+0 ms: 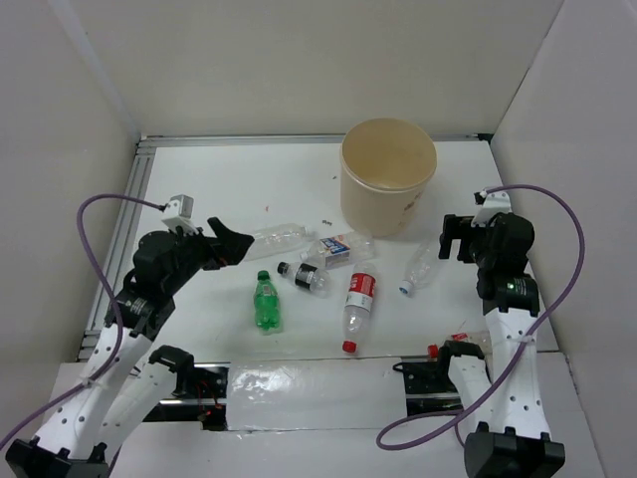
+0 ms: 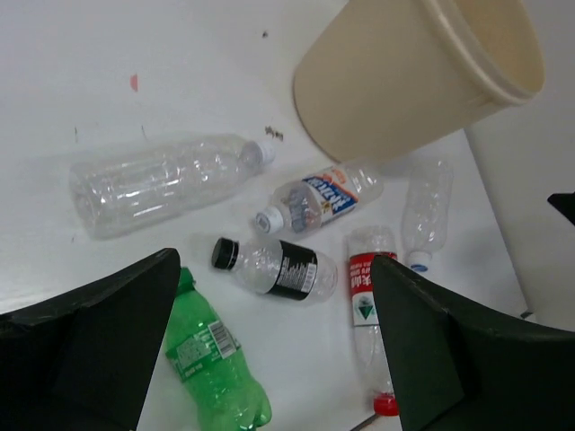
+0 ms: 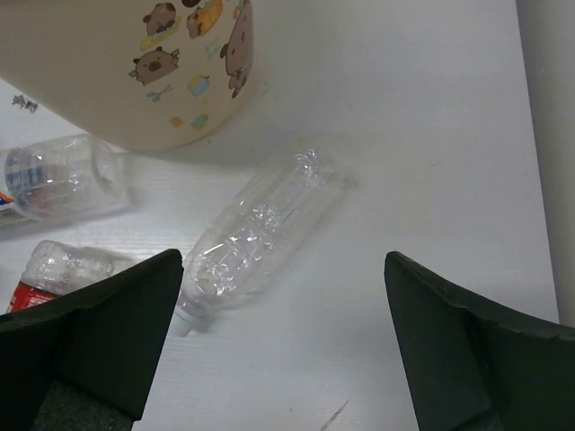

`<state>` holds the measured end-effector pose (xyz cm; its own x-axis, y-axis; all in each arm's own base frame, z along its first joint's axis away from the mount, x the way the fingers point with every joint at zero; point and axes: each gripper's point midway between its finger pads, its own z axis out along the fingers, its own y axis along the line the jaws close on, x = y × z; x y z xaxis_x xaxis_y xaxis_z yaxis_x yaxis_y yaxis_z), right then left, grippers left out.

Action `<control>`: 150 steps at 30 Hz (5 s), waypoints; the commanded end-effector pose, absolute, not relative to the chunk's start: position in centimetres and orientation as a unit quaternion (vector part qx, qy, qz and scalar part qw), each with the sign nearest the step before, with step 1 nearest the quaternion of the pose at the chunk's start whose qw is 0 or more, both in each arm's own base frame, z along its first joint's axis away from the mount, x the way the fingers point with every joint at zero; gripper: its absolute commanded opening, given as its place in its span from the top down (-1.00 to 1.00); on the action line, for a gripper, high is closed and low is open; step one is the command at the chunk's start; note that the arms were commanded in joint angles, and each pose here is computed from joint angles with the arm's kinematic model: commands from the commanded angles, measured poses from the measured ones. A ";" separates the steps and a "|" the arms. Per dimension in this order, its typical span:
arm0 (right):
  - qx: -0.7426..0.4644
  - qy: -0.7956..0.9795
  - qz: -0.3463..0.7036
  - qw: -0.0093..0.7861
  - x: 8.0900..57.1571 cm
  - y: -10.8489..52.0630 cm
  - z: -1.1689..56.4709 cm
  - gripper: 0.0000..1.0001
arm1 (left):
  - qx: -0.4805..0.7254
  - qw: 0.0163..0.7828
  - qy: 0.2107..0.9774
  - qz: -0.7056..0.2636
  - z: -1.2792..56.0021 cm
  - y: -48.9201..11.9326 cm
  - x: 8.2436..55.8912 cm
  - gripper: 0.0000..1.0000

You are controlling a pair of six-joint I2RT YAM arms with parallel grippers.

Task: Put the plastic bottles in the bin

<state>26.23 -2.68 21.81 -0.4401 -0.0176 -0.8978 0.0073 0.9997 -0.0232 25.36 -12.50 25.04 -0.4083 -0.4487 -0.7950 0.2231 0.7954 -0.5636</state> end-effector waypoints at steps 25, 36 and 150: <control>-0.009 0.880 0.109 0.463 28.8 -0.2 18.5 -1.00 | 0.036 0.428 0.846 -0.317 19.0 -19.2 25.1 -0.99; -0.194 0.887 0.139 0.395 28.8 1.2 16.3 -0.97 | 0.073 0.425 0.850 -0.303 18.5 -20.8 24.1 -0.99; -0.155 0.722 0.189 0.648 47.9 8.0 40.1 -1.00 | -0.161 0.403 0.815 -0.385 19.5 -22.6 24.0 -0.99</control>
<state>49.79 9.06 33.38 -0.2646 0.0229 -0.9641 -0.4476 0.8826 0.1438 23.51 -22.66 18.74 -0.6517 -0.4856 -0.5827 0.1052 0.7029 -0.7035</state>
